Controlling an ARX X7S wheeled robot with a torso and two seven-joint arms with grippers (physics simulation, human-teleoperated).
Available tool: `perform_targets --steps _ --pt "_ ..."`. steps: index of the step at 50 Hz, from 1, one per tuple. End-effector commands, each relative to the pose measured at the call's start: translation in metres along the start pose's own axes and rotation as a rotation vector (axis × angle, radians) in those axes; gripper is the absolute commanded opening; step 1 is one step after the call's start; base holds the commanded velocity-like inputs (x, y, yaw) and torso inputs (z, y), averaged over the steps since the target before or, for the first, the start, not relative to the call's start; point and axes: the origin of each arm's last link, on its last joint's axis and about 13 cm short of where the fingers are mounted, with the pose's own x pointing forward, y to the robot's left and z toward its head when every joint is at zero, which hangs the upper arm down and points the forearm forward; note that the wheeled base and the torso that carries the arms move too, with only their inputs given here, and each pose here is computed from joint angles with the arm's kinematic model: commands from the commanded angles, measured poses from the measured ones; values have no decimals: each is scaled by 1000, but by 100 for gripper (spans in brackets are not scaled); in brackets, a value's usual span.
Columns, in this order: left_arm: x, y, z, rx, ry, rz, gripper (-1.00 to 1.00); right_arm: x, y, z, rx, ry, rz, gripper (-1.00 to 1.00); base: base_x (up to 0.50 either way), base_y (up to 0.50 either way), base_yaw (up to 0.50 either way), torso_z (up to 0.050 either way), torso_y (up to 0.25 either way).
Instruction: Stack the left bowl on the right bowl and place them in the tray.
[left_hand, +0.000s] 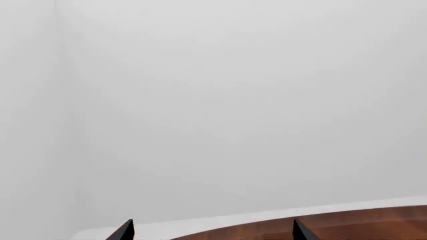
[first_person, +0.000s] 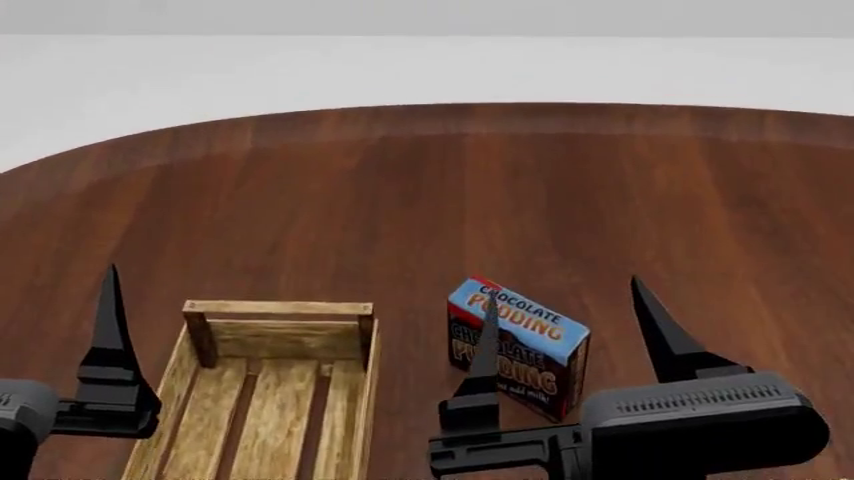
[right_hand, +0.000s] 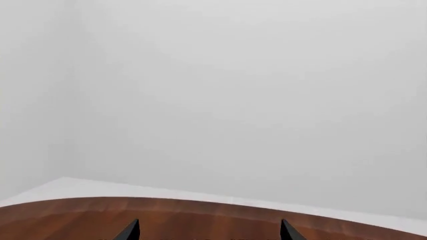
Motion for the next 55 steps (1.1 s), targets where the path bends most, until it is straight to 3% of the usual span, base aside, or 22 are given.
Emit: perform_targets --steps 1,10,21,24,26,32,43,47,55 --pt "-7 1 1 -7 -2 -12 100 0 0 1 3 6 -8 100 0 0 0 0 0" --pt "-11 1 -1 21 7 -44 100 -2 1 4 2 9 -7 100 0 0 0 0 -14" --pt "-8 2 0 27 7 -46 100 -2 1 7 3 40 -16 100 -1 0 0 0 -250" --pt "-7 2 -1 27 6 -48 100 -2 1 8 48 45 -9 100 0 0 0 0 -250" --pt "-7 1 -2 34 6 -54 100 -1 2 10 14 76 -17 100 0 0 0 0 -250" --pt "-7 -1 -1 37 2 -64 100 -2 2 16 24 113 -40 100 -2 0 0 0 -250" --pt "-4 -1 4 36 -12 -54 100 -8 2 41 -125 206 -65 100 -1 0 0 0 -204" --pt "-5 2 6 34 -23 -11 100 -11 0 50 -76 267 -57 100 0 0 0 0 0" --pt "-11 9 9 36 -33 36 100 -15 -7 63 -102 372 -46 100 0 0 0 0 0"
